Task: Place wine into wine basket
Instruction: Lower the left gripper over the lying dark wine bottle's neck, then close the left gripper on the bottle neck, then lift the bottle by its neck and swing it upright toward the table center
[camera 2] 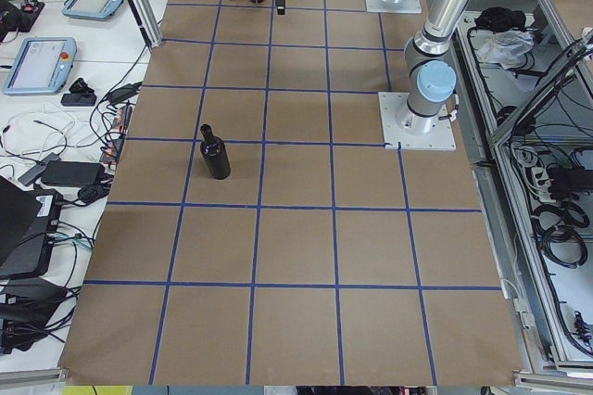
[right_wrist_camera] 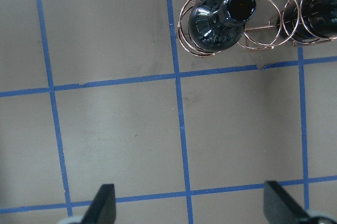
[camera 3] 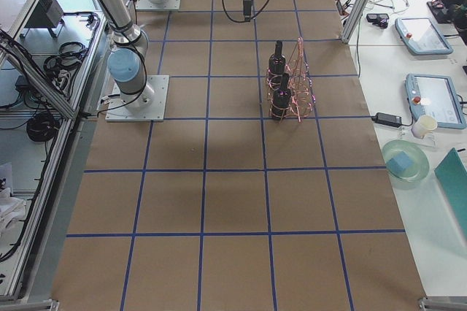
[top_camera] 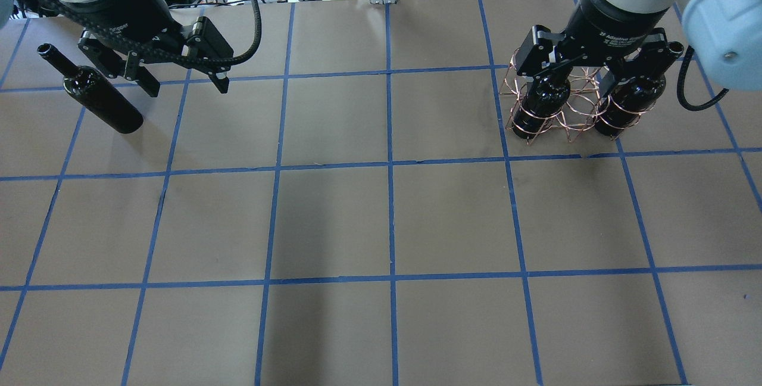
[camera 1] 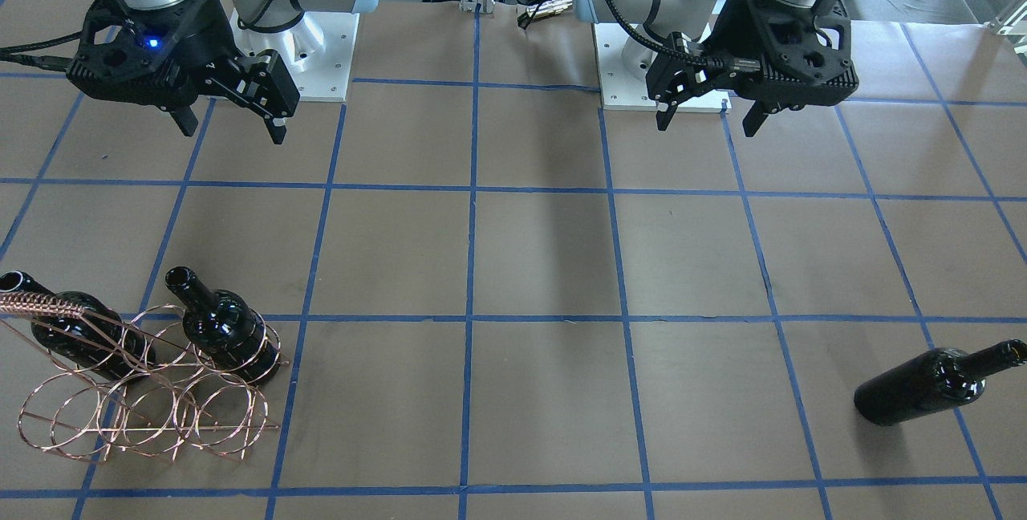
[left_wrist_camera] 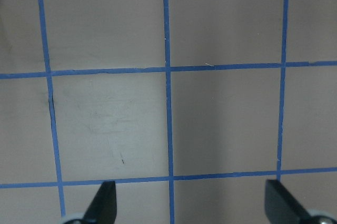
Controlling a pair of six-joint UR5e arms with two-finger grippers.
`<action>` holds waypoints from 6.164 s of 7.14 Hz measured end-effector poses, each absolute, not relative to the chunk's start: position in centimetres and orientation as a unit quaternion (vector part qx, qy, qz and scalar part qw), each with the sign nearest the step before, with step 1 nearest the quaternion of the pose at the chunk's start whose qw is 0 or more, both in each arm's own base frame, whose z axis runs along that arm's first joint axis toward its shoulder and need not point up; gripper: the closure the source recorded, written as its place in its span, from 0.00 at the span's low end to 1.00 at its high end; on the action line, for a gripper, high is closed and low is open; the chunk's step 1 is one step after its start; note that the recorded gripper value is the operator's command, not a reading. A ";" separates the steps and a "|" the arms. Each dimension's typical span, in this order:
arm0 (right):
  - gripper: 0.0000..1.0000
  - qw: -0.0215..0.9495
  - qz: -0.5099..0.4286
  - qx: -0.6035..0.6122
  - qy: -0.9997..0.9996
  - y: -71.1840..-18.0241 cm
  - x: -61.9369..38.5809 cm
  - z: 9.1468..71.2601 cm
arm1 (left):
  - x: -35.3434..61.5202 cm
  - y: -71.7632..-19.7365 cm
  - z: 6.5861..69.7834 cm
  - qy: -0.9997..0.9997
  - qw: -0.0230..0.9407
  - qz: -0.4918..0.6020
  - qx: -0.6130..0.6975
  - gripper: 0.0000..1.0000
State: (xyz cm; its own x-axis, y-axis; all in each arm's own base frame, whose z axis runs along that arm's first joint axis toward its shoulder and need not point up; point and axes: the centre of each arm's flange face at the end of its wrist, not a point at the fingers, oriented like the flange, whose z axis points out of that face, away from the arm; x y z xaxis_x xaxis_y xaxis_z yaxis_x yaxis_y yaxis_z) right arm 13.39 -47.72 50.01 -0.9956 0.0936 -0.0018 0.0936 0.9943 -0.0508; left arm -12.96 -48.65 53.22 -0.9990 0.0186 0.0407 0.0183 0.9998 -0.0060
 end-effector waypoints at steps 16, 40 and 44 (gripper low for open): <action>0.00 0.000 0.024 -0.047 -0.999 -47.7 13.4 49.9 | 18.5 -59.3 46.0 -0.995 -0.036 0.070 -0.058 0.00; 0.00 0.000 0.023 -0.047 -0.999 -47.7 13.4 49.7 | 20.4 -65.4 39.9 -0.997 -0.003 0.078 -0.016 1.00; 0.00 0.000 0.022 -0.047 -0.999 -47.6 13.4 49.7 | 5.5 -64.1 42.3 -0.996 0.017 0.076 0.051 1.00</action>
State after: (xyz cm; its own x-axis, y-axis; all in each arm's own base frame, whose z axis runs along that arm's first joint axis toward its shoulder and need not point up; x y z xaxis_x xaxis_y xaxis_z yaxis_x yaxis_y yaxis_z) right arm 13.40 -47.64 49.69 -0.9956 0.0932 -0.0017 0.0932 0.9946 -0.0449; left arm 5.50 -64.11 42.32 -0.9943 -0.0981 0.0417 -0.1032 0.9834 -0.1495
